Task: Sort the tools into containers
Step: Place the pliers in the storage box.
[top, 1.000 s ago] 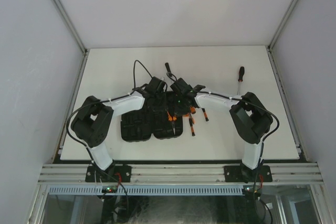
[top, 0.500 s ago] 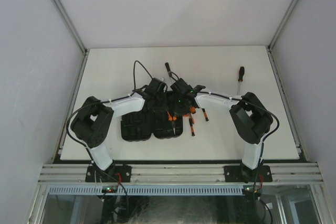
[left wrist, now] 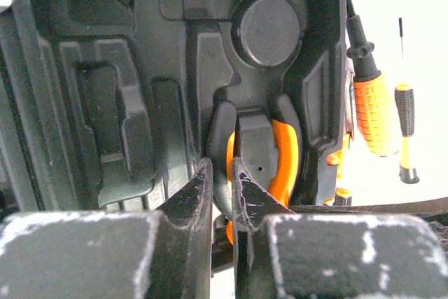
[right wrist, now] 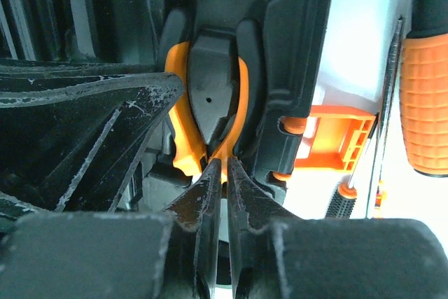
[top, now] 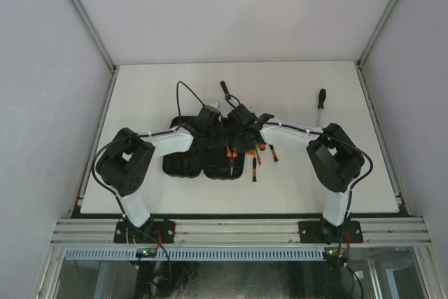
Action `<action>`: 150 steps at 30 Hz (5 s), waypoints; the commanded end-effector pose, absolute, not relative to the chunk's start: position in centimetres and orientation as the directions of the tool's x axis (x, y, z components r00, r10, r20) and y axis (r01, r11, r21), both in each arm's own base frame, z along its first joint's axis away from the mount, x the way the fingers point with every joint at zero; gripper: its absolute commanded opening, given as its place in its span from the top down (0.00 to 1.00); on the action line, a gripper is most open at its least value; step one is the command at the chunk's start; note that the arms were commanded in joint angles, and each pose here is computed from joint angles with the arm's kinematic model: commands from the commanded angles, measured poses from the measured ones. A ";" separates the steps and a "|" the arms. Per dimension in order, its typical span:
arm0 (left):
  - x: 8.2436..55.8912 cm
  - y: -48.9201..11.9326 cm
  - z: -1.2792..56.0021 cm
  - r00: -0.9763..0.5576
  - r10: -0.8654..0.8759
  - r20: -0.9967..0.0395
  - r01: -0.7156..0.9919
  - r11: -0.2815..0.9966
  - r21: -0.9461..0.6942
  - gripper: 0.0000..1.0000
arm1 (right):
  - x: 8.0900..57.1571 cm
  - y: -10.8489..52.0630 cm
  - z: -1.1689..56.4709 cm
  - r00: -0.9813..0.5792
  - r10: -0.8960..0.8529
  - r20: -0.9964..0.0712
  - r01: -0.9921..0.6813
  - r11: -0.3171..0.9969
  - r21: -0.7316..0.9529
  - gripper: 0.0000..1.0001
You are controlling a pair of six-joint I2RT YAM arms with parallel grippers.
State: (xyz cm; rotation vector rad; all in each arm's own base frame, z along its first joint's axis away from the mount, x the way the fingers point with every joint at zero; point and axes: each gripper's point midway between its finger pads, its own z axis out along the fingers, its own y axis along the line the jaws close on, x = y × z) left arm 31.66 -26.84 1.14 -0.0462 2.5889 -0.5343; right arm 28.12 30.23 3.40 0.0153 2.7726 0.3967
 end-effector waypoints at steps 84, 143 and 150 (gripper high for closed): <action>19.4 -13.9 1.8 -0.832 -0.260 -0.489 -0.096 0.938 -0.334 0.67 | 26.6 34.1 5.8 -0.879 -0.280 -0.386 -0.354 0.926 0.134 0.82; 19.3 -13.8 1.6 -0.850 -0.223 -0.477 -0.078 0.949 -0.305 0.70 | 18.1 25.5 -8.1 -0.942 -0.324 0.091 -0.331 0.940 -0.081 1.00; 19.3 -13.8 1.5 -0.851 -0.222 -0.476 -0.077 0.949 -0.305 0.70 | 17.6 24.8 -8.6 -0.937 -0.329 0.113 -0.340 0.936 -0.090 1.00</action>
